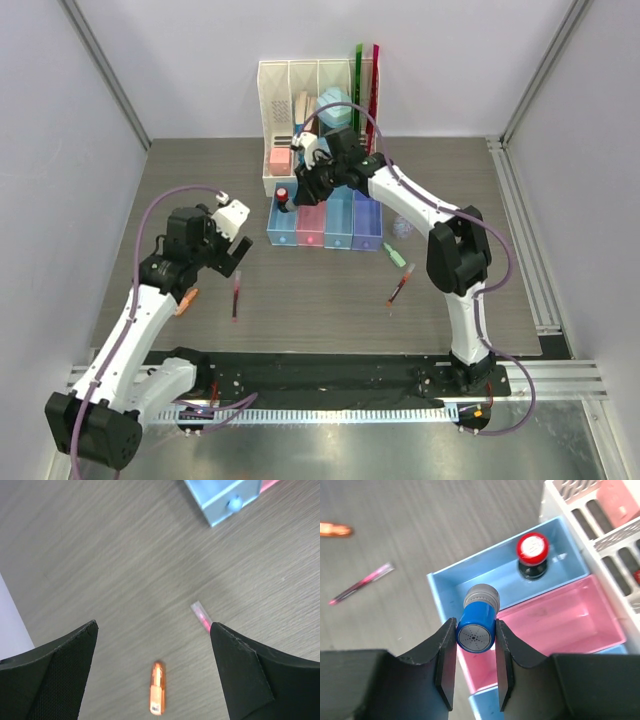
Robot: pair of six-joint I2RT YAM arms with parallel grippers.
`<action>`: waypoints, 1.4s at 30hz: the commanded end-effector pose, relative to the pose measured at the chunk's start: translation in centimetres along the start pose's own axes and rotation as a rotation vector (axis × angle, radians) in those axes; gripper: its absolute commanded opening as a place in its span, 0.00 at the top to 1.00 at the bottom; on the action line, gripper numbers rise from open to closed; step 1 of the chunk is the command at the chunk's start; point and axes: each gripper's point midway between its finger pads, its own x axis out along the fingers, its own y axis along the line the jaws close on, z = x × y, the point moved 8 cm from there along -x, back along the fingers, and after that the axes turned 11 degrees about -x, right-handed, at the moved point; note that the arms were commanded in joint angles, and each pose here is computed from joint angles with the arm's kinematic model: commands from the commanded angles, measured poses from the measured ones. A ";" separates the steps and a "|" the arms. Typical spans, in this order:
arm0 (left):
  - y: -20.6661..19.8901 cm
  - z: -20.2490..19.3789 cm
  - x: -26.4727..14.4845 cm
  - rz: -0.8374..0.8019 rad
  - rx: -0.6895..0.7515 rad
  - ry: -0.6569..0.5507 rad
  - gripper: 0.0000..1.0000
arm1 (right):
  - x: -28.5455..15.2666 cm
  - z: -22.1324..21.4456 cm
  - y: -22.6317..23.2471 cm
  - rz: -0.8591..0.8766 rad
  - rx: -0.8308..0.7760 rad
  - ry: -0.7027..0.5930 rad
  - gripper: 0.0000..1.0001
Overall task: Sort the stationery into containers
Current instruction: Place the stationery in the storage box.
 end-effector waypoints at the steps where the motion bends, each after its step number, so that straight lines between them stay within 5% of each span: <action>1: 0.3 -1.5 -1.0 0.023 -0.074 -0.024 0.07 | 0.6 3.0 -1.0 -0.098 -0.125 -0.038 0.98; 10: -0.2 -5.0 -1.2 0.058 -0.125 0.034 0.07 | 4.4 2.7 -0.8 -0.110 -0.225 0.036 0.98; 28: -0.7 -6.0 -1.1 0.019 -0.122 0.056 0.07 | 8.3 -1.8 0.5 -0.053 -0.244 0.177 0.94; 35: -1.1 -6.8 0.2 -0.017 -0.117 0.090 0.08 | 8.5 -1.5 0.6 -0.053 -0.253 0.171 0.68; 42: -1.4 -7.0 0.9 -0.050 -0.113 0.106 0.08 | 8.3 -0.5 0.9 -0.051 -0.265 0.149 0.31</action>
